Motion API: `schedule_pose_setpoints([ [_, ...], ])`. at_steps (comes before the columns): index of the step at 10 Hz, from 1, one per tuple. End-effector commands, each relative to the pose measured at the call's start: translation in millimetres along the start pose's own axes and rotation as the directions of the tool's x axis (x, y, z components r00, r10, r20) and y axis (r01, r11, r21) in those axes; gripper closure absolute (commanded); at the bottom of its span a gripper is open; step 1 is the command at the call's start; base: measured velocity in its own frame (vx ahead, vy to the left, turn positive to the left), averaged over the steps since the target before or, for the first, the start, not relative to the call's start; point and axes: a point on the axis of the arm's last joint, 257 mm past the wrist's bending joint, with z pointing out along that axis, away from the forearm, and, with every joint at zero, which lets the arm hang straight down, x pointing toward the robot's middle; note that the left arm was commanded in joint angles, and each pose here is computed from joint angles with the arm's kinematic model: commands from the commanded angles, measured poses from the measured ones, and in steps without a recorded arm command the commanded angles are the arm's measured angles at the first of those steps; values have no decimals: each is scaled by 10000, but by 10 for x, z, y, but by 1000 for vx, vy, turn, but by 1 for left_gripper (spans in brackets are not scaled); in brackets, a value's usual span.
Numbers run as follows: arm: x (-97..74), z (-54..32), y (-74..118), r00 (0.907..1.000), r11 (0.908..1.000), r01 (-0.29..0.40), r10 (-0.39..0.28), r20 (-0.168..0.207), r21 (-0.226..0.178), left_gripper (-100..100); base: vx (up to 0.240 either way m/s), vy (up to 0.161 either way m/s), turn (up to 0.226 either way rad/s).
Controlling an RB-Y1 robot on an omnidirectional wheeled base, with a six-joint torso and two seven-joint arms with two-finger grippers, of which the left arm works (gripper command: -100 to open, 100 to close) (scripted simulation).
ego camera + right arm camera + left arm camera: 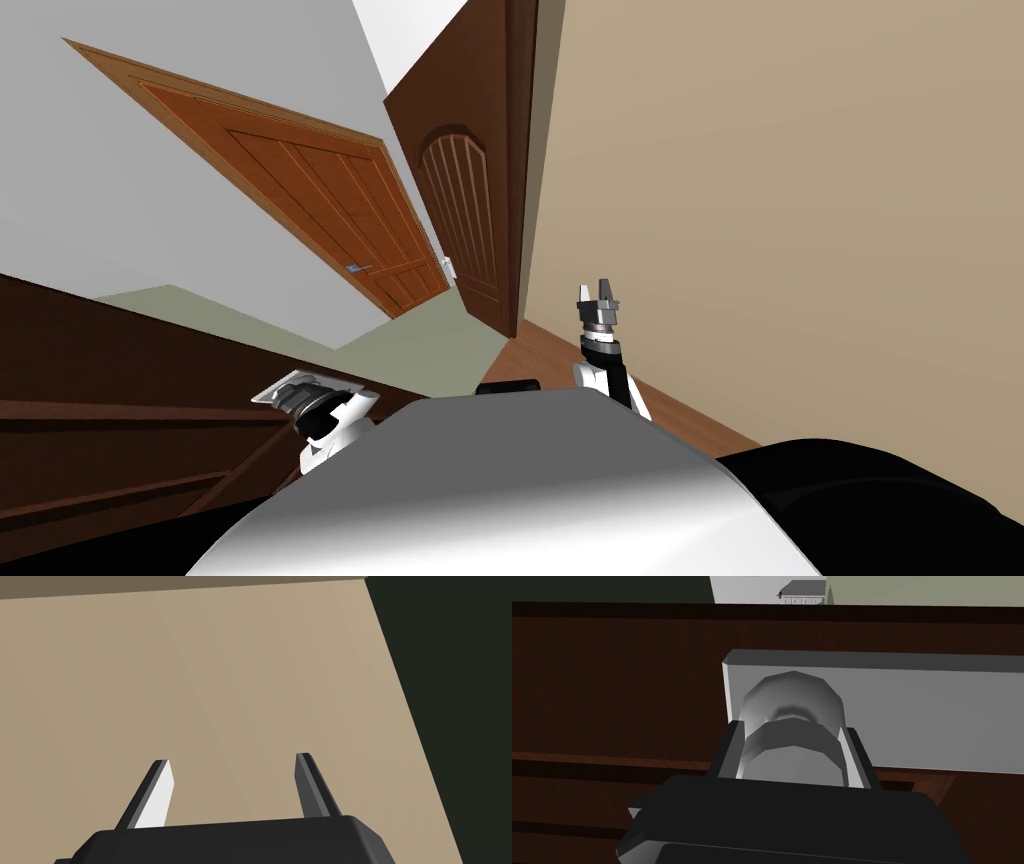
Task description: Push the door open
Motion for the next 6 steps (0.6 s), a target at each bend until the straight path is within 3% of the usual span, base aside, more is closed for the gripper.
schedule_pose_setpoints([
  [1, -285, 15, -21, 9990, 10000, -44, 42, 453, 52, 100, 134, 69, -29],
  [6, -849, -16, -18, 9907, 10000, 9, -10, 1361, 9, 100, 162, 82, -15],
])
